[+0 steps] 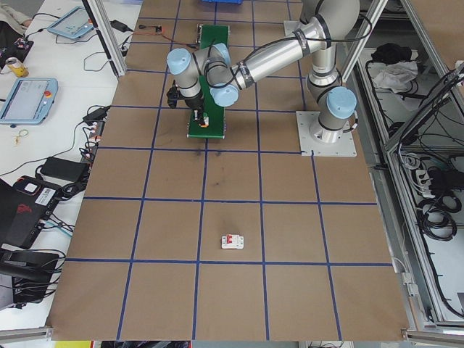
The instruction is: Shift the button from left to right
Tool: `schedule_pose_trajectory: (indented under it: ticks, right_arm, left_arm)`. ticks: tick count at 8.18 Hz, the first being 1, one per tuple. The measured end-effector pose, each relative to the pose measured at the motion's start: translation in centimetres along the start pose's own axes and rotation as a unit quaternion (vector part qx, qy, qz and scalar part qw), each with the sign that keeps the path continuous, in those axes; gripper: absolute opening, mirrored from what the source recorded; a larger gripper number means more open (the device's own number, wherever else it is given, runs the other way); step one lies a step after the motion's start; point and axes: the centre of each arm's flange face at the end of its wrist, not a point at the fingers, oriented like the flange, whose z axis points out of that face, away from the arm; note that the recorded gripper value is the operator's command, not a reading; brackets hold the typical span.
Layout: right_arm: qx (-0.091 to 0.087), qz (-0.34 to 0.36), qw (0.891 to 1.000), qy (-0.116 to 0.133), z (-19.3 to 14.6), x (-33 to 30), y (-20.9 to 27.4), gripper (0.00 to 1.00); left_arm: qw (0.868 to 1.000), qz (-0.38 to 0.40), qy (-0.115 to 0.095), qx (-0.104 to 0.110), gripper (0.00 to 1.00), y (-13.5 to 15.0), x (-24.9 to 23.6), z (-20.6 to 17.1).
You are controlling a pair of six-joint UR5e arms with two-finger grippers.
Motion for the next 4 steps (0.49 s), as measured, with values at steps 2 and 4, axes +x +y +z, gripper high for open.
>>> schedule_pose_trajectory:
  ticks: [2,4]
  right_arm:
    - [0.0,0.0,1.0,0.0,0.0,0.0,0.0,1.0]
    - [0.0,0.0,1.0,0.0,0.0,0.0,0.0,1.0]
  left_arm:
    - [1.0,-0.002,0.007,-0.005,0.0,-0.4,0.1,1.0]
    - [1.0,-0.004,0.01,-0.012,0.3,-1.0,0.0,2.2]
